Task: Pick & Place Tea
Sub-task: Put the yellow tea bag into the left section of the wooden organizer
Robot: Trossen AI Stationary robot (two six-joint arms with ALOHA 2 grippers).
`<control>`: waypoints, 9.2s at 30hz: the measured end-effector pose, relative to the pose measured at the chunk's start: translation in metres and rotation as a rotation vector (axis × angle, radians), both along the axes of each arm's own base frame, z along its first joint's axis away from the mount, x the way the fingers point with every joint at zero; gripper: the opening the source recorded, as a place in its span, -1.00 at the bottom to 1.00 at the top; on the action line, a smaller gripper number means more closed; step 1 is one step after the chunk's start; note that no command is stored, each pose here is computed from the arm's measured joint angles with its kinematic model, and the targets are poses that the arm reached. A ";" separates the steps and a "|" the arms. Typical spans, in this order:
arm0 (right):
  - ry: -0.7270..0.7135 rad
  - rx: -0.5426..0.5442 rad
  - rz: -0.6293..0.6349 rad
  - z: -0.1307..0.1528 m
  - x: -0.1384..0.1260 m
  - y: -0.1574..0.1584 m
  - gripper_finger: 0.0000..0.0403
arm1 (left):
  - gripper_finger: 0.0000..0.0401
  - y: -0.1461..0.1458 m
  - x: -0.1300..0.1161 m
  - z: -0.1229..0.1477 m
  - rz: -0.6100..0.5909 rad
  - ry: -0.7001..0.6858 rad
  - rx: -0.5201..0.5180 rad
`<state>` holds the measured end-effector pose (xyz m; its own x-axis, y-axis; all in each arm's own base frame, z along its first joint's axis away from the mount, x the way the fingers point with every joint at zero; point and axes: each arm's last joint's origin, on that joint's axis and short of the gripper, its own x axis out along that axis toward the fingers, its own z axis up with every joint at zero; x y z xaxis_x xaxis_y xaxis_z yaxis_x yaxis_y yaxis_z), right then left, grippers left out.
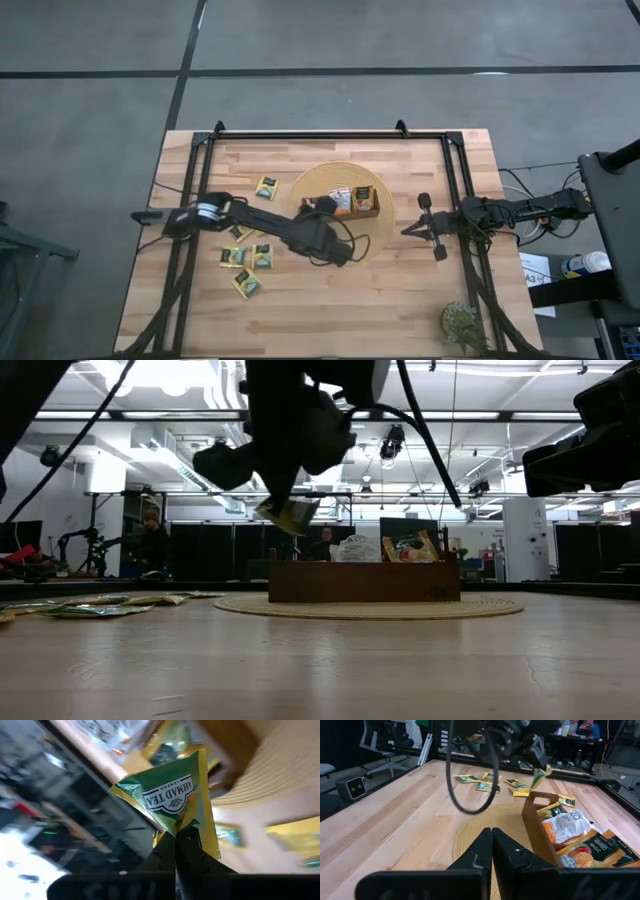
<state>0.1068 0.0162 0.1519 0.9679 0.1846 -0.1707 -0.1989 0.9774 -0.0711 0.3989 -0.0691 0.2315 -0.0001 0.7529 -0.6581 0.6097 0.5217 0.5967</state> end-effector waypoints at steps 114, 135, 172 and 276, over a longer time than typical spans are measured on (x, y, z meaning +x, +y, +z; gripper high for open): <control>0.000 0.000 -0.001 0.000 0.000 0.000 -0.96 | -0.32 0.018 0.006 0.006 -0.028 -0.121 0.241; 0.000 0.001 -0.001 0.000 0.000 0.000 -0.96 | -0.32 -0.021 -0.066 0.084 0.695 -0.659 -0.429; 0.000 0.001 0.000 0.000 0.000 0.000 -0.96 | -0.32 -0.036 -0.209 -0.020 1.257 -0.756 -0.493; 0.000 0.001 -0.001 0.000 0.000 0.000 -0.96 | -1.00 -0.038 -0.095 0.003 0.554 -0.468 -0.265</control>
<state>0.1067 0.0162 0.1519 0.9681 0.1838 -0.1702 -0.1980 0.9777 -0.0705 0.3039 -0.1070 0.2348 -0.0084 0.5413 -0.8408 -0.0673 0.8386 0.5406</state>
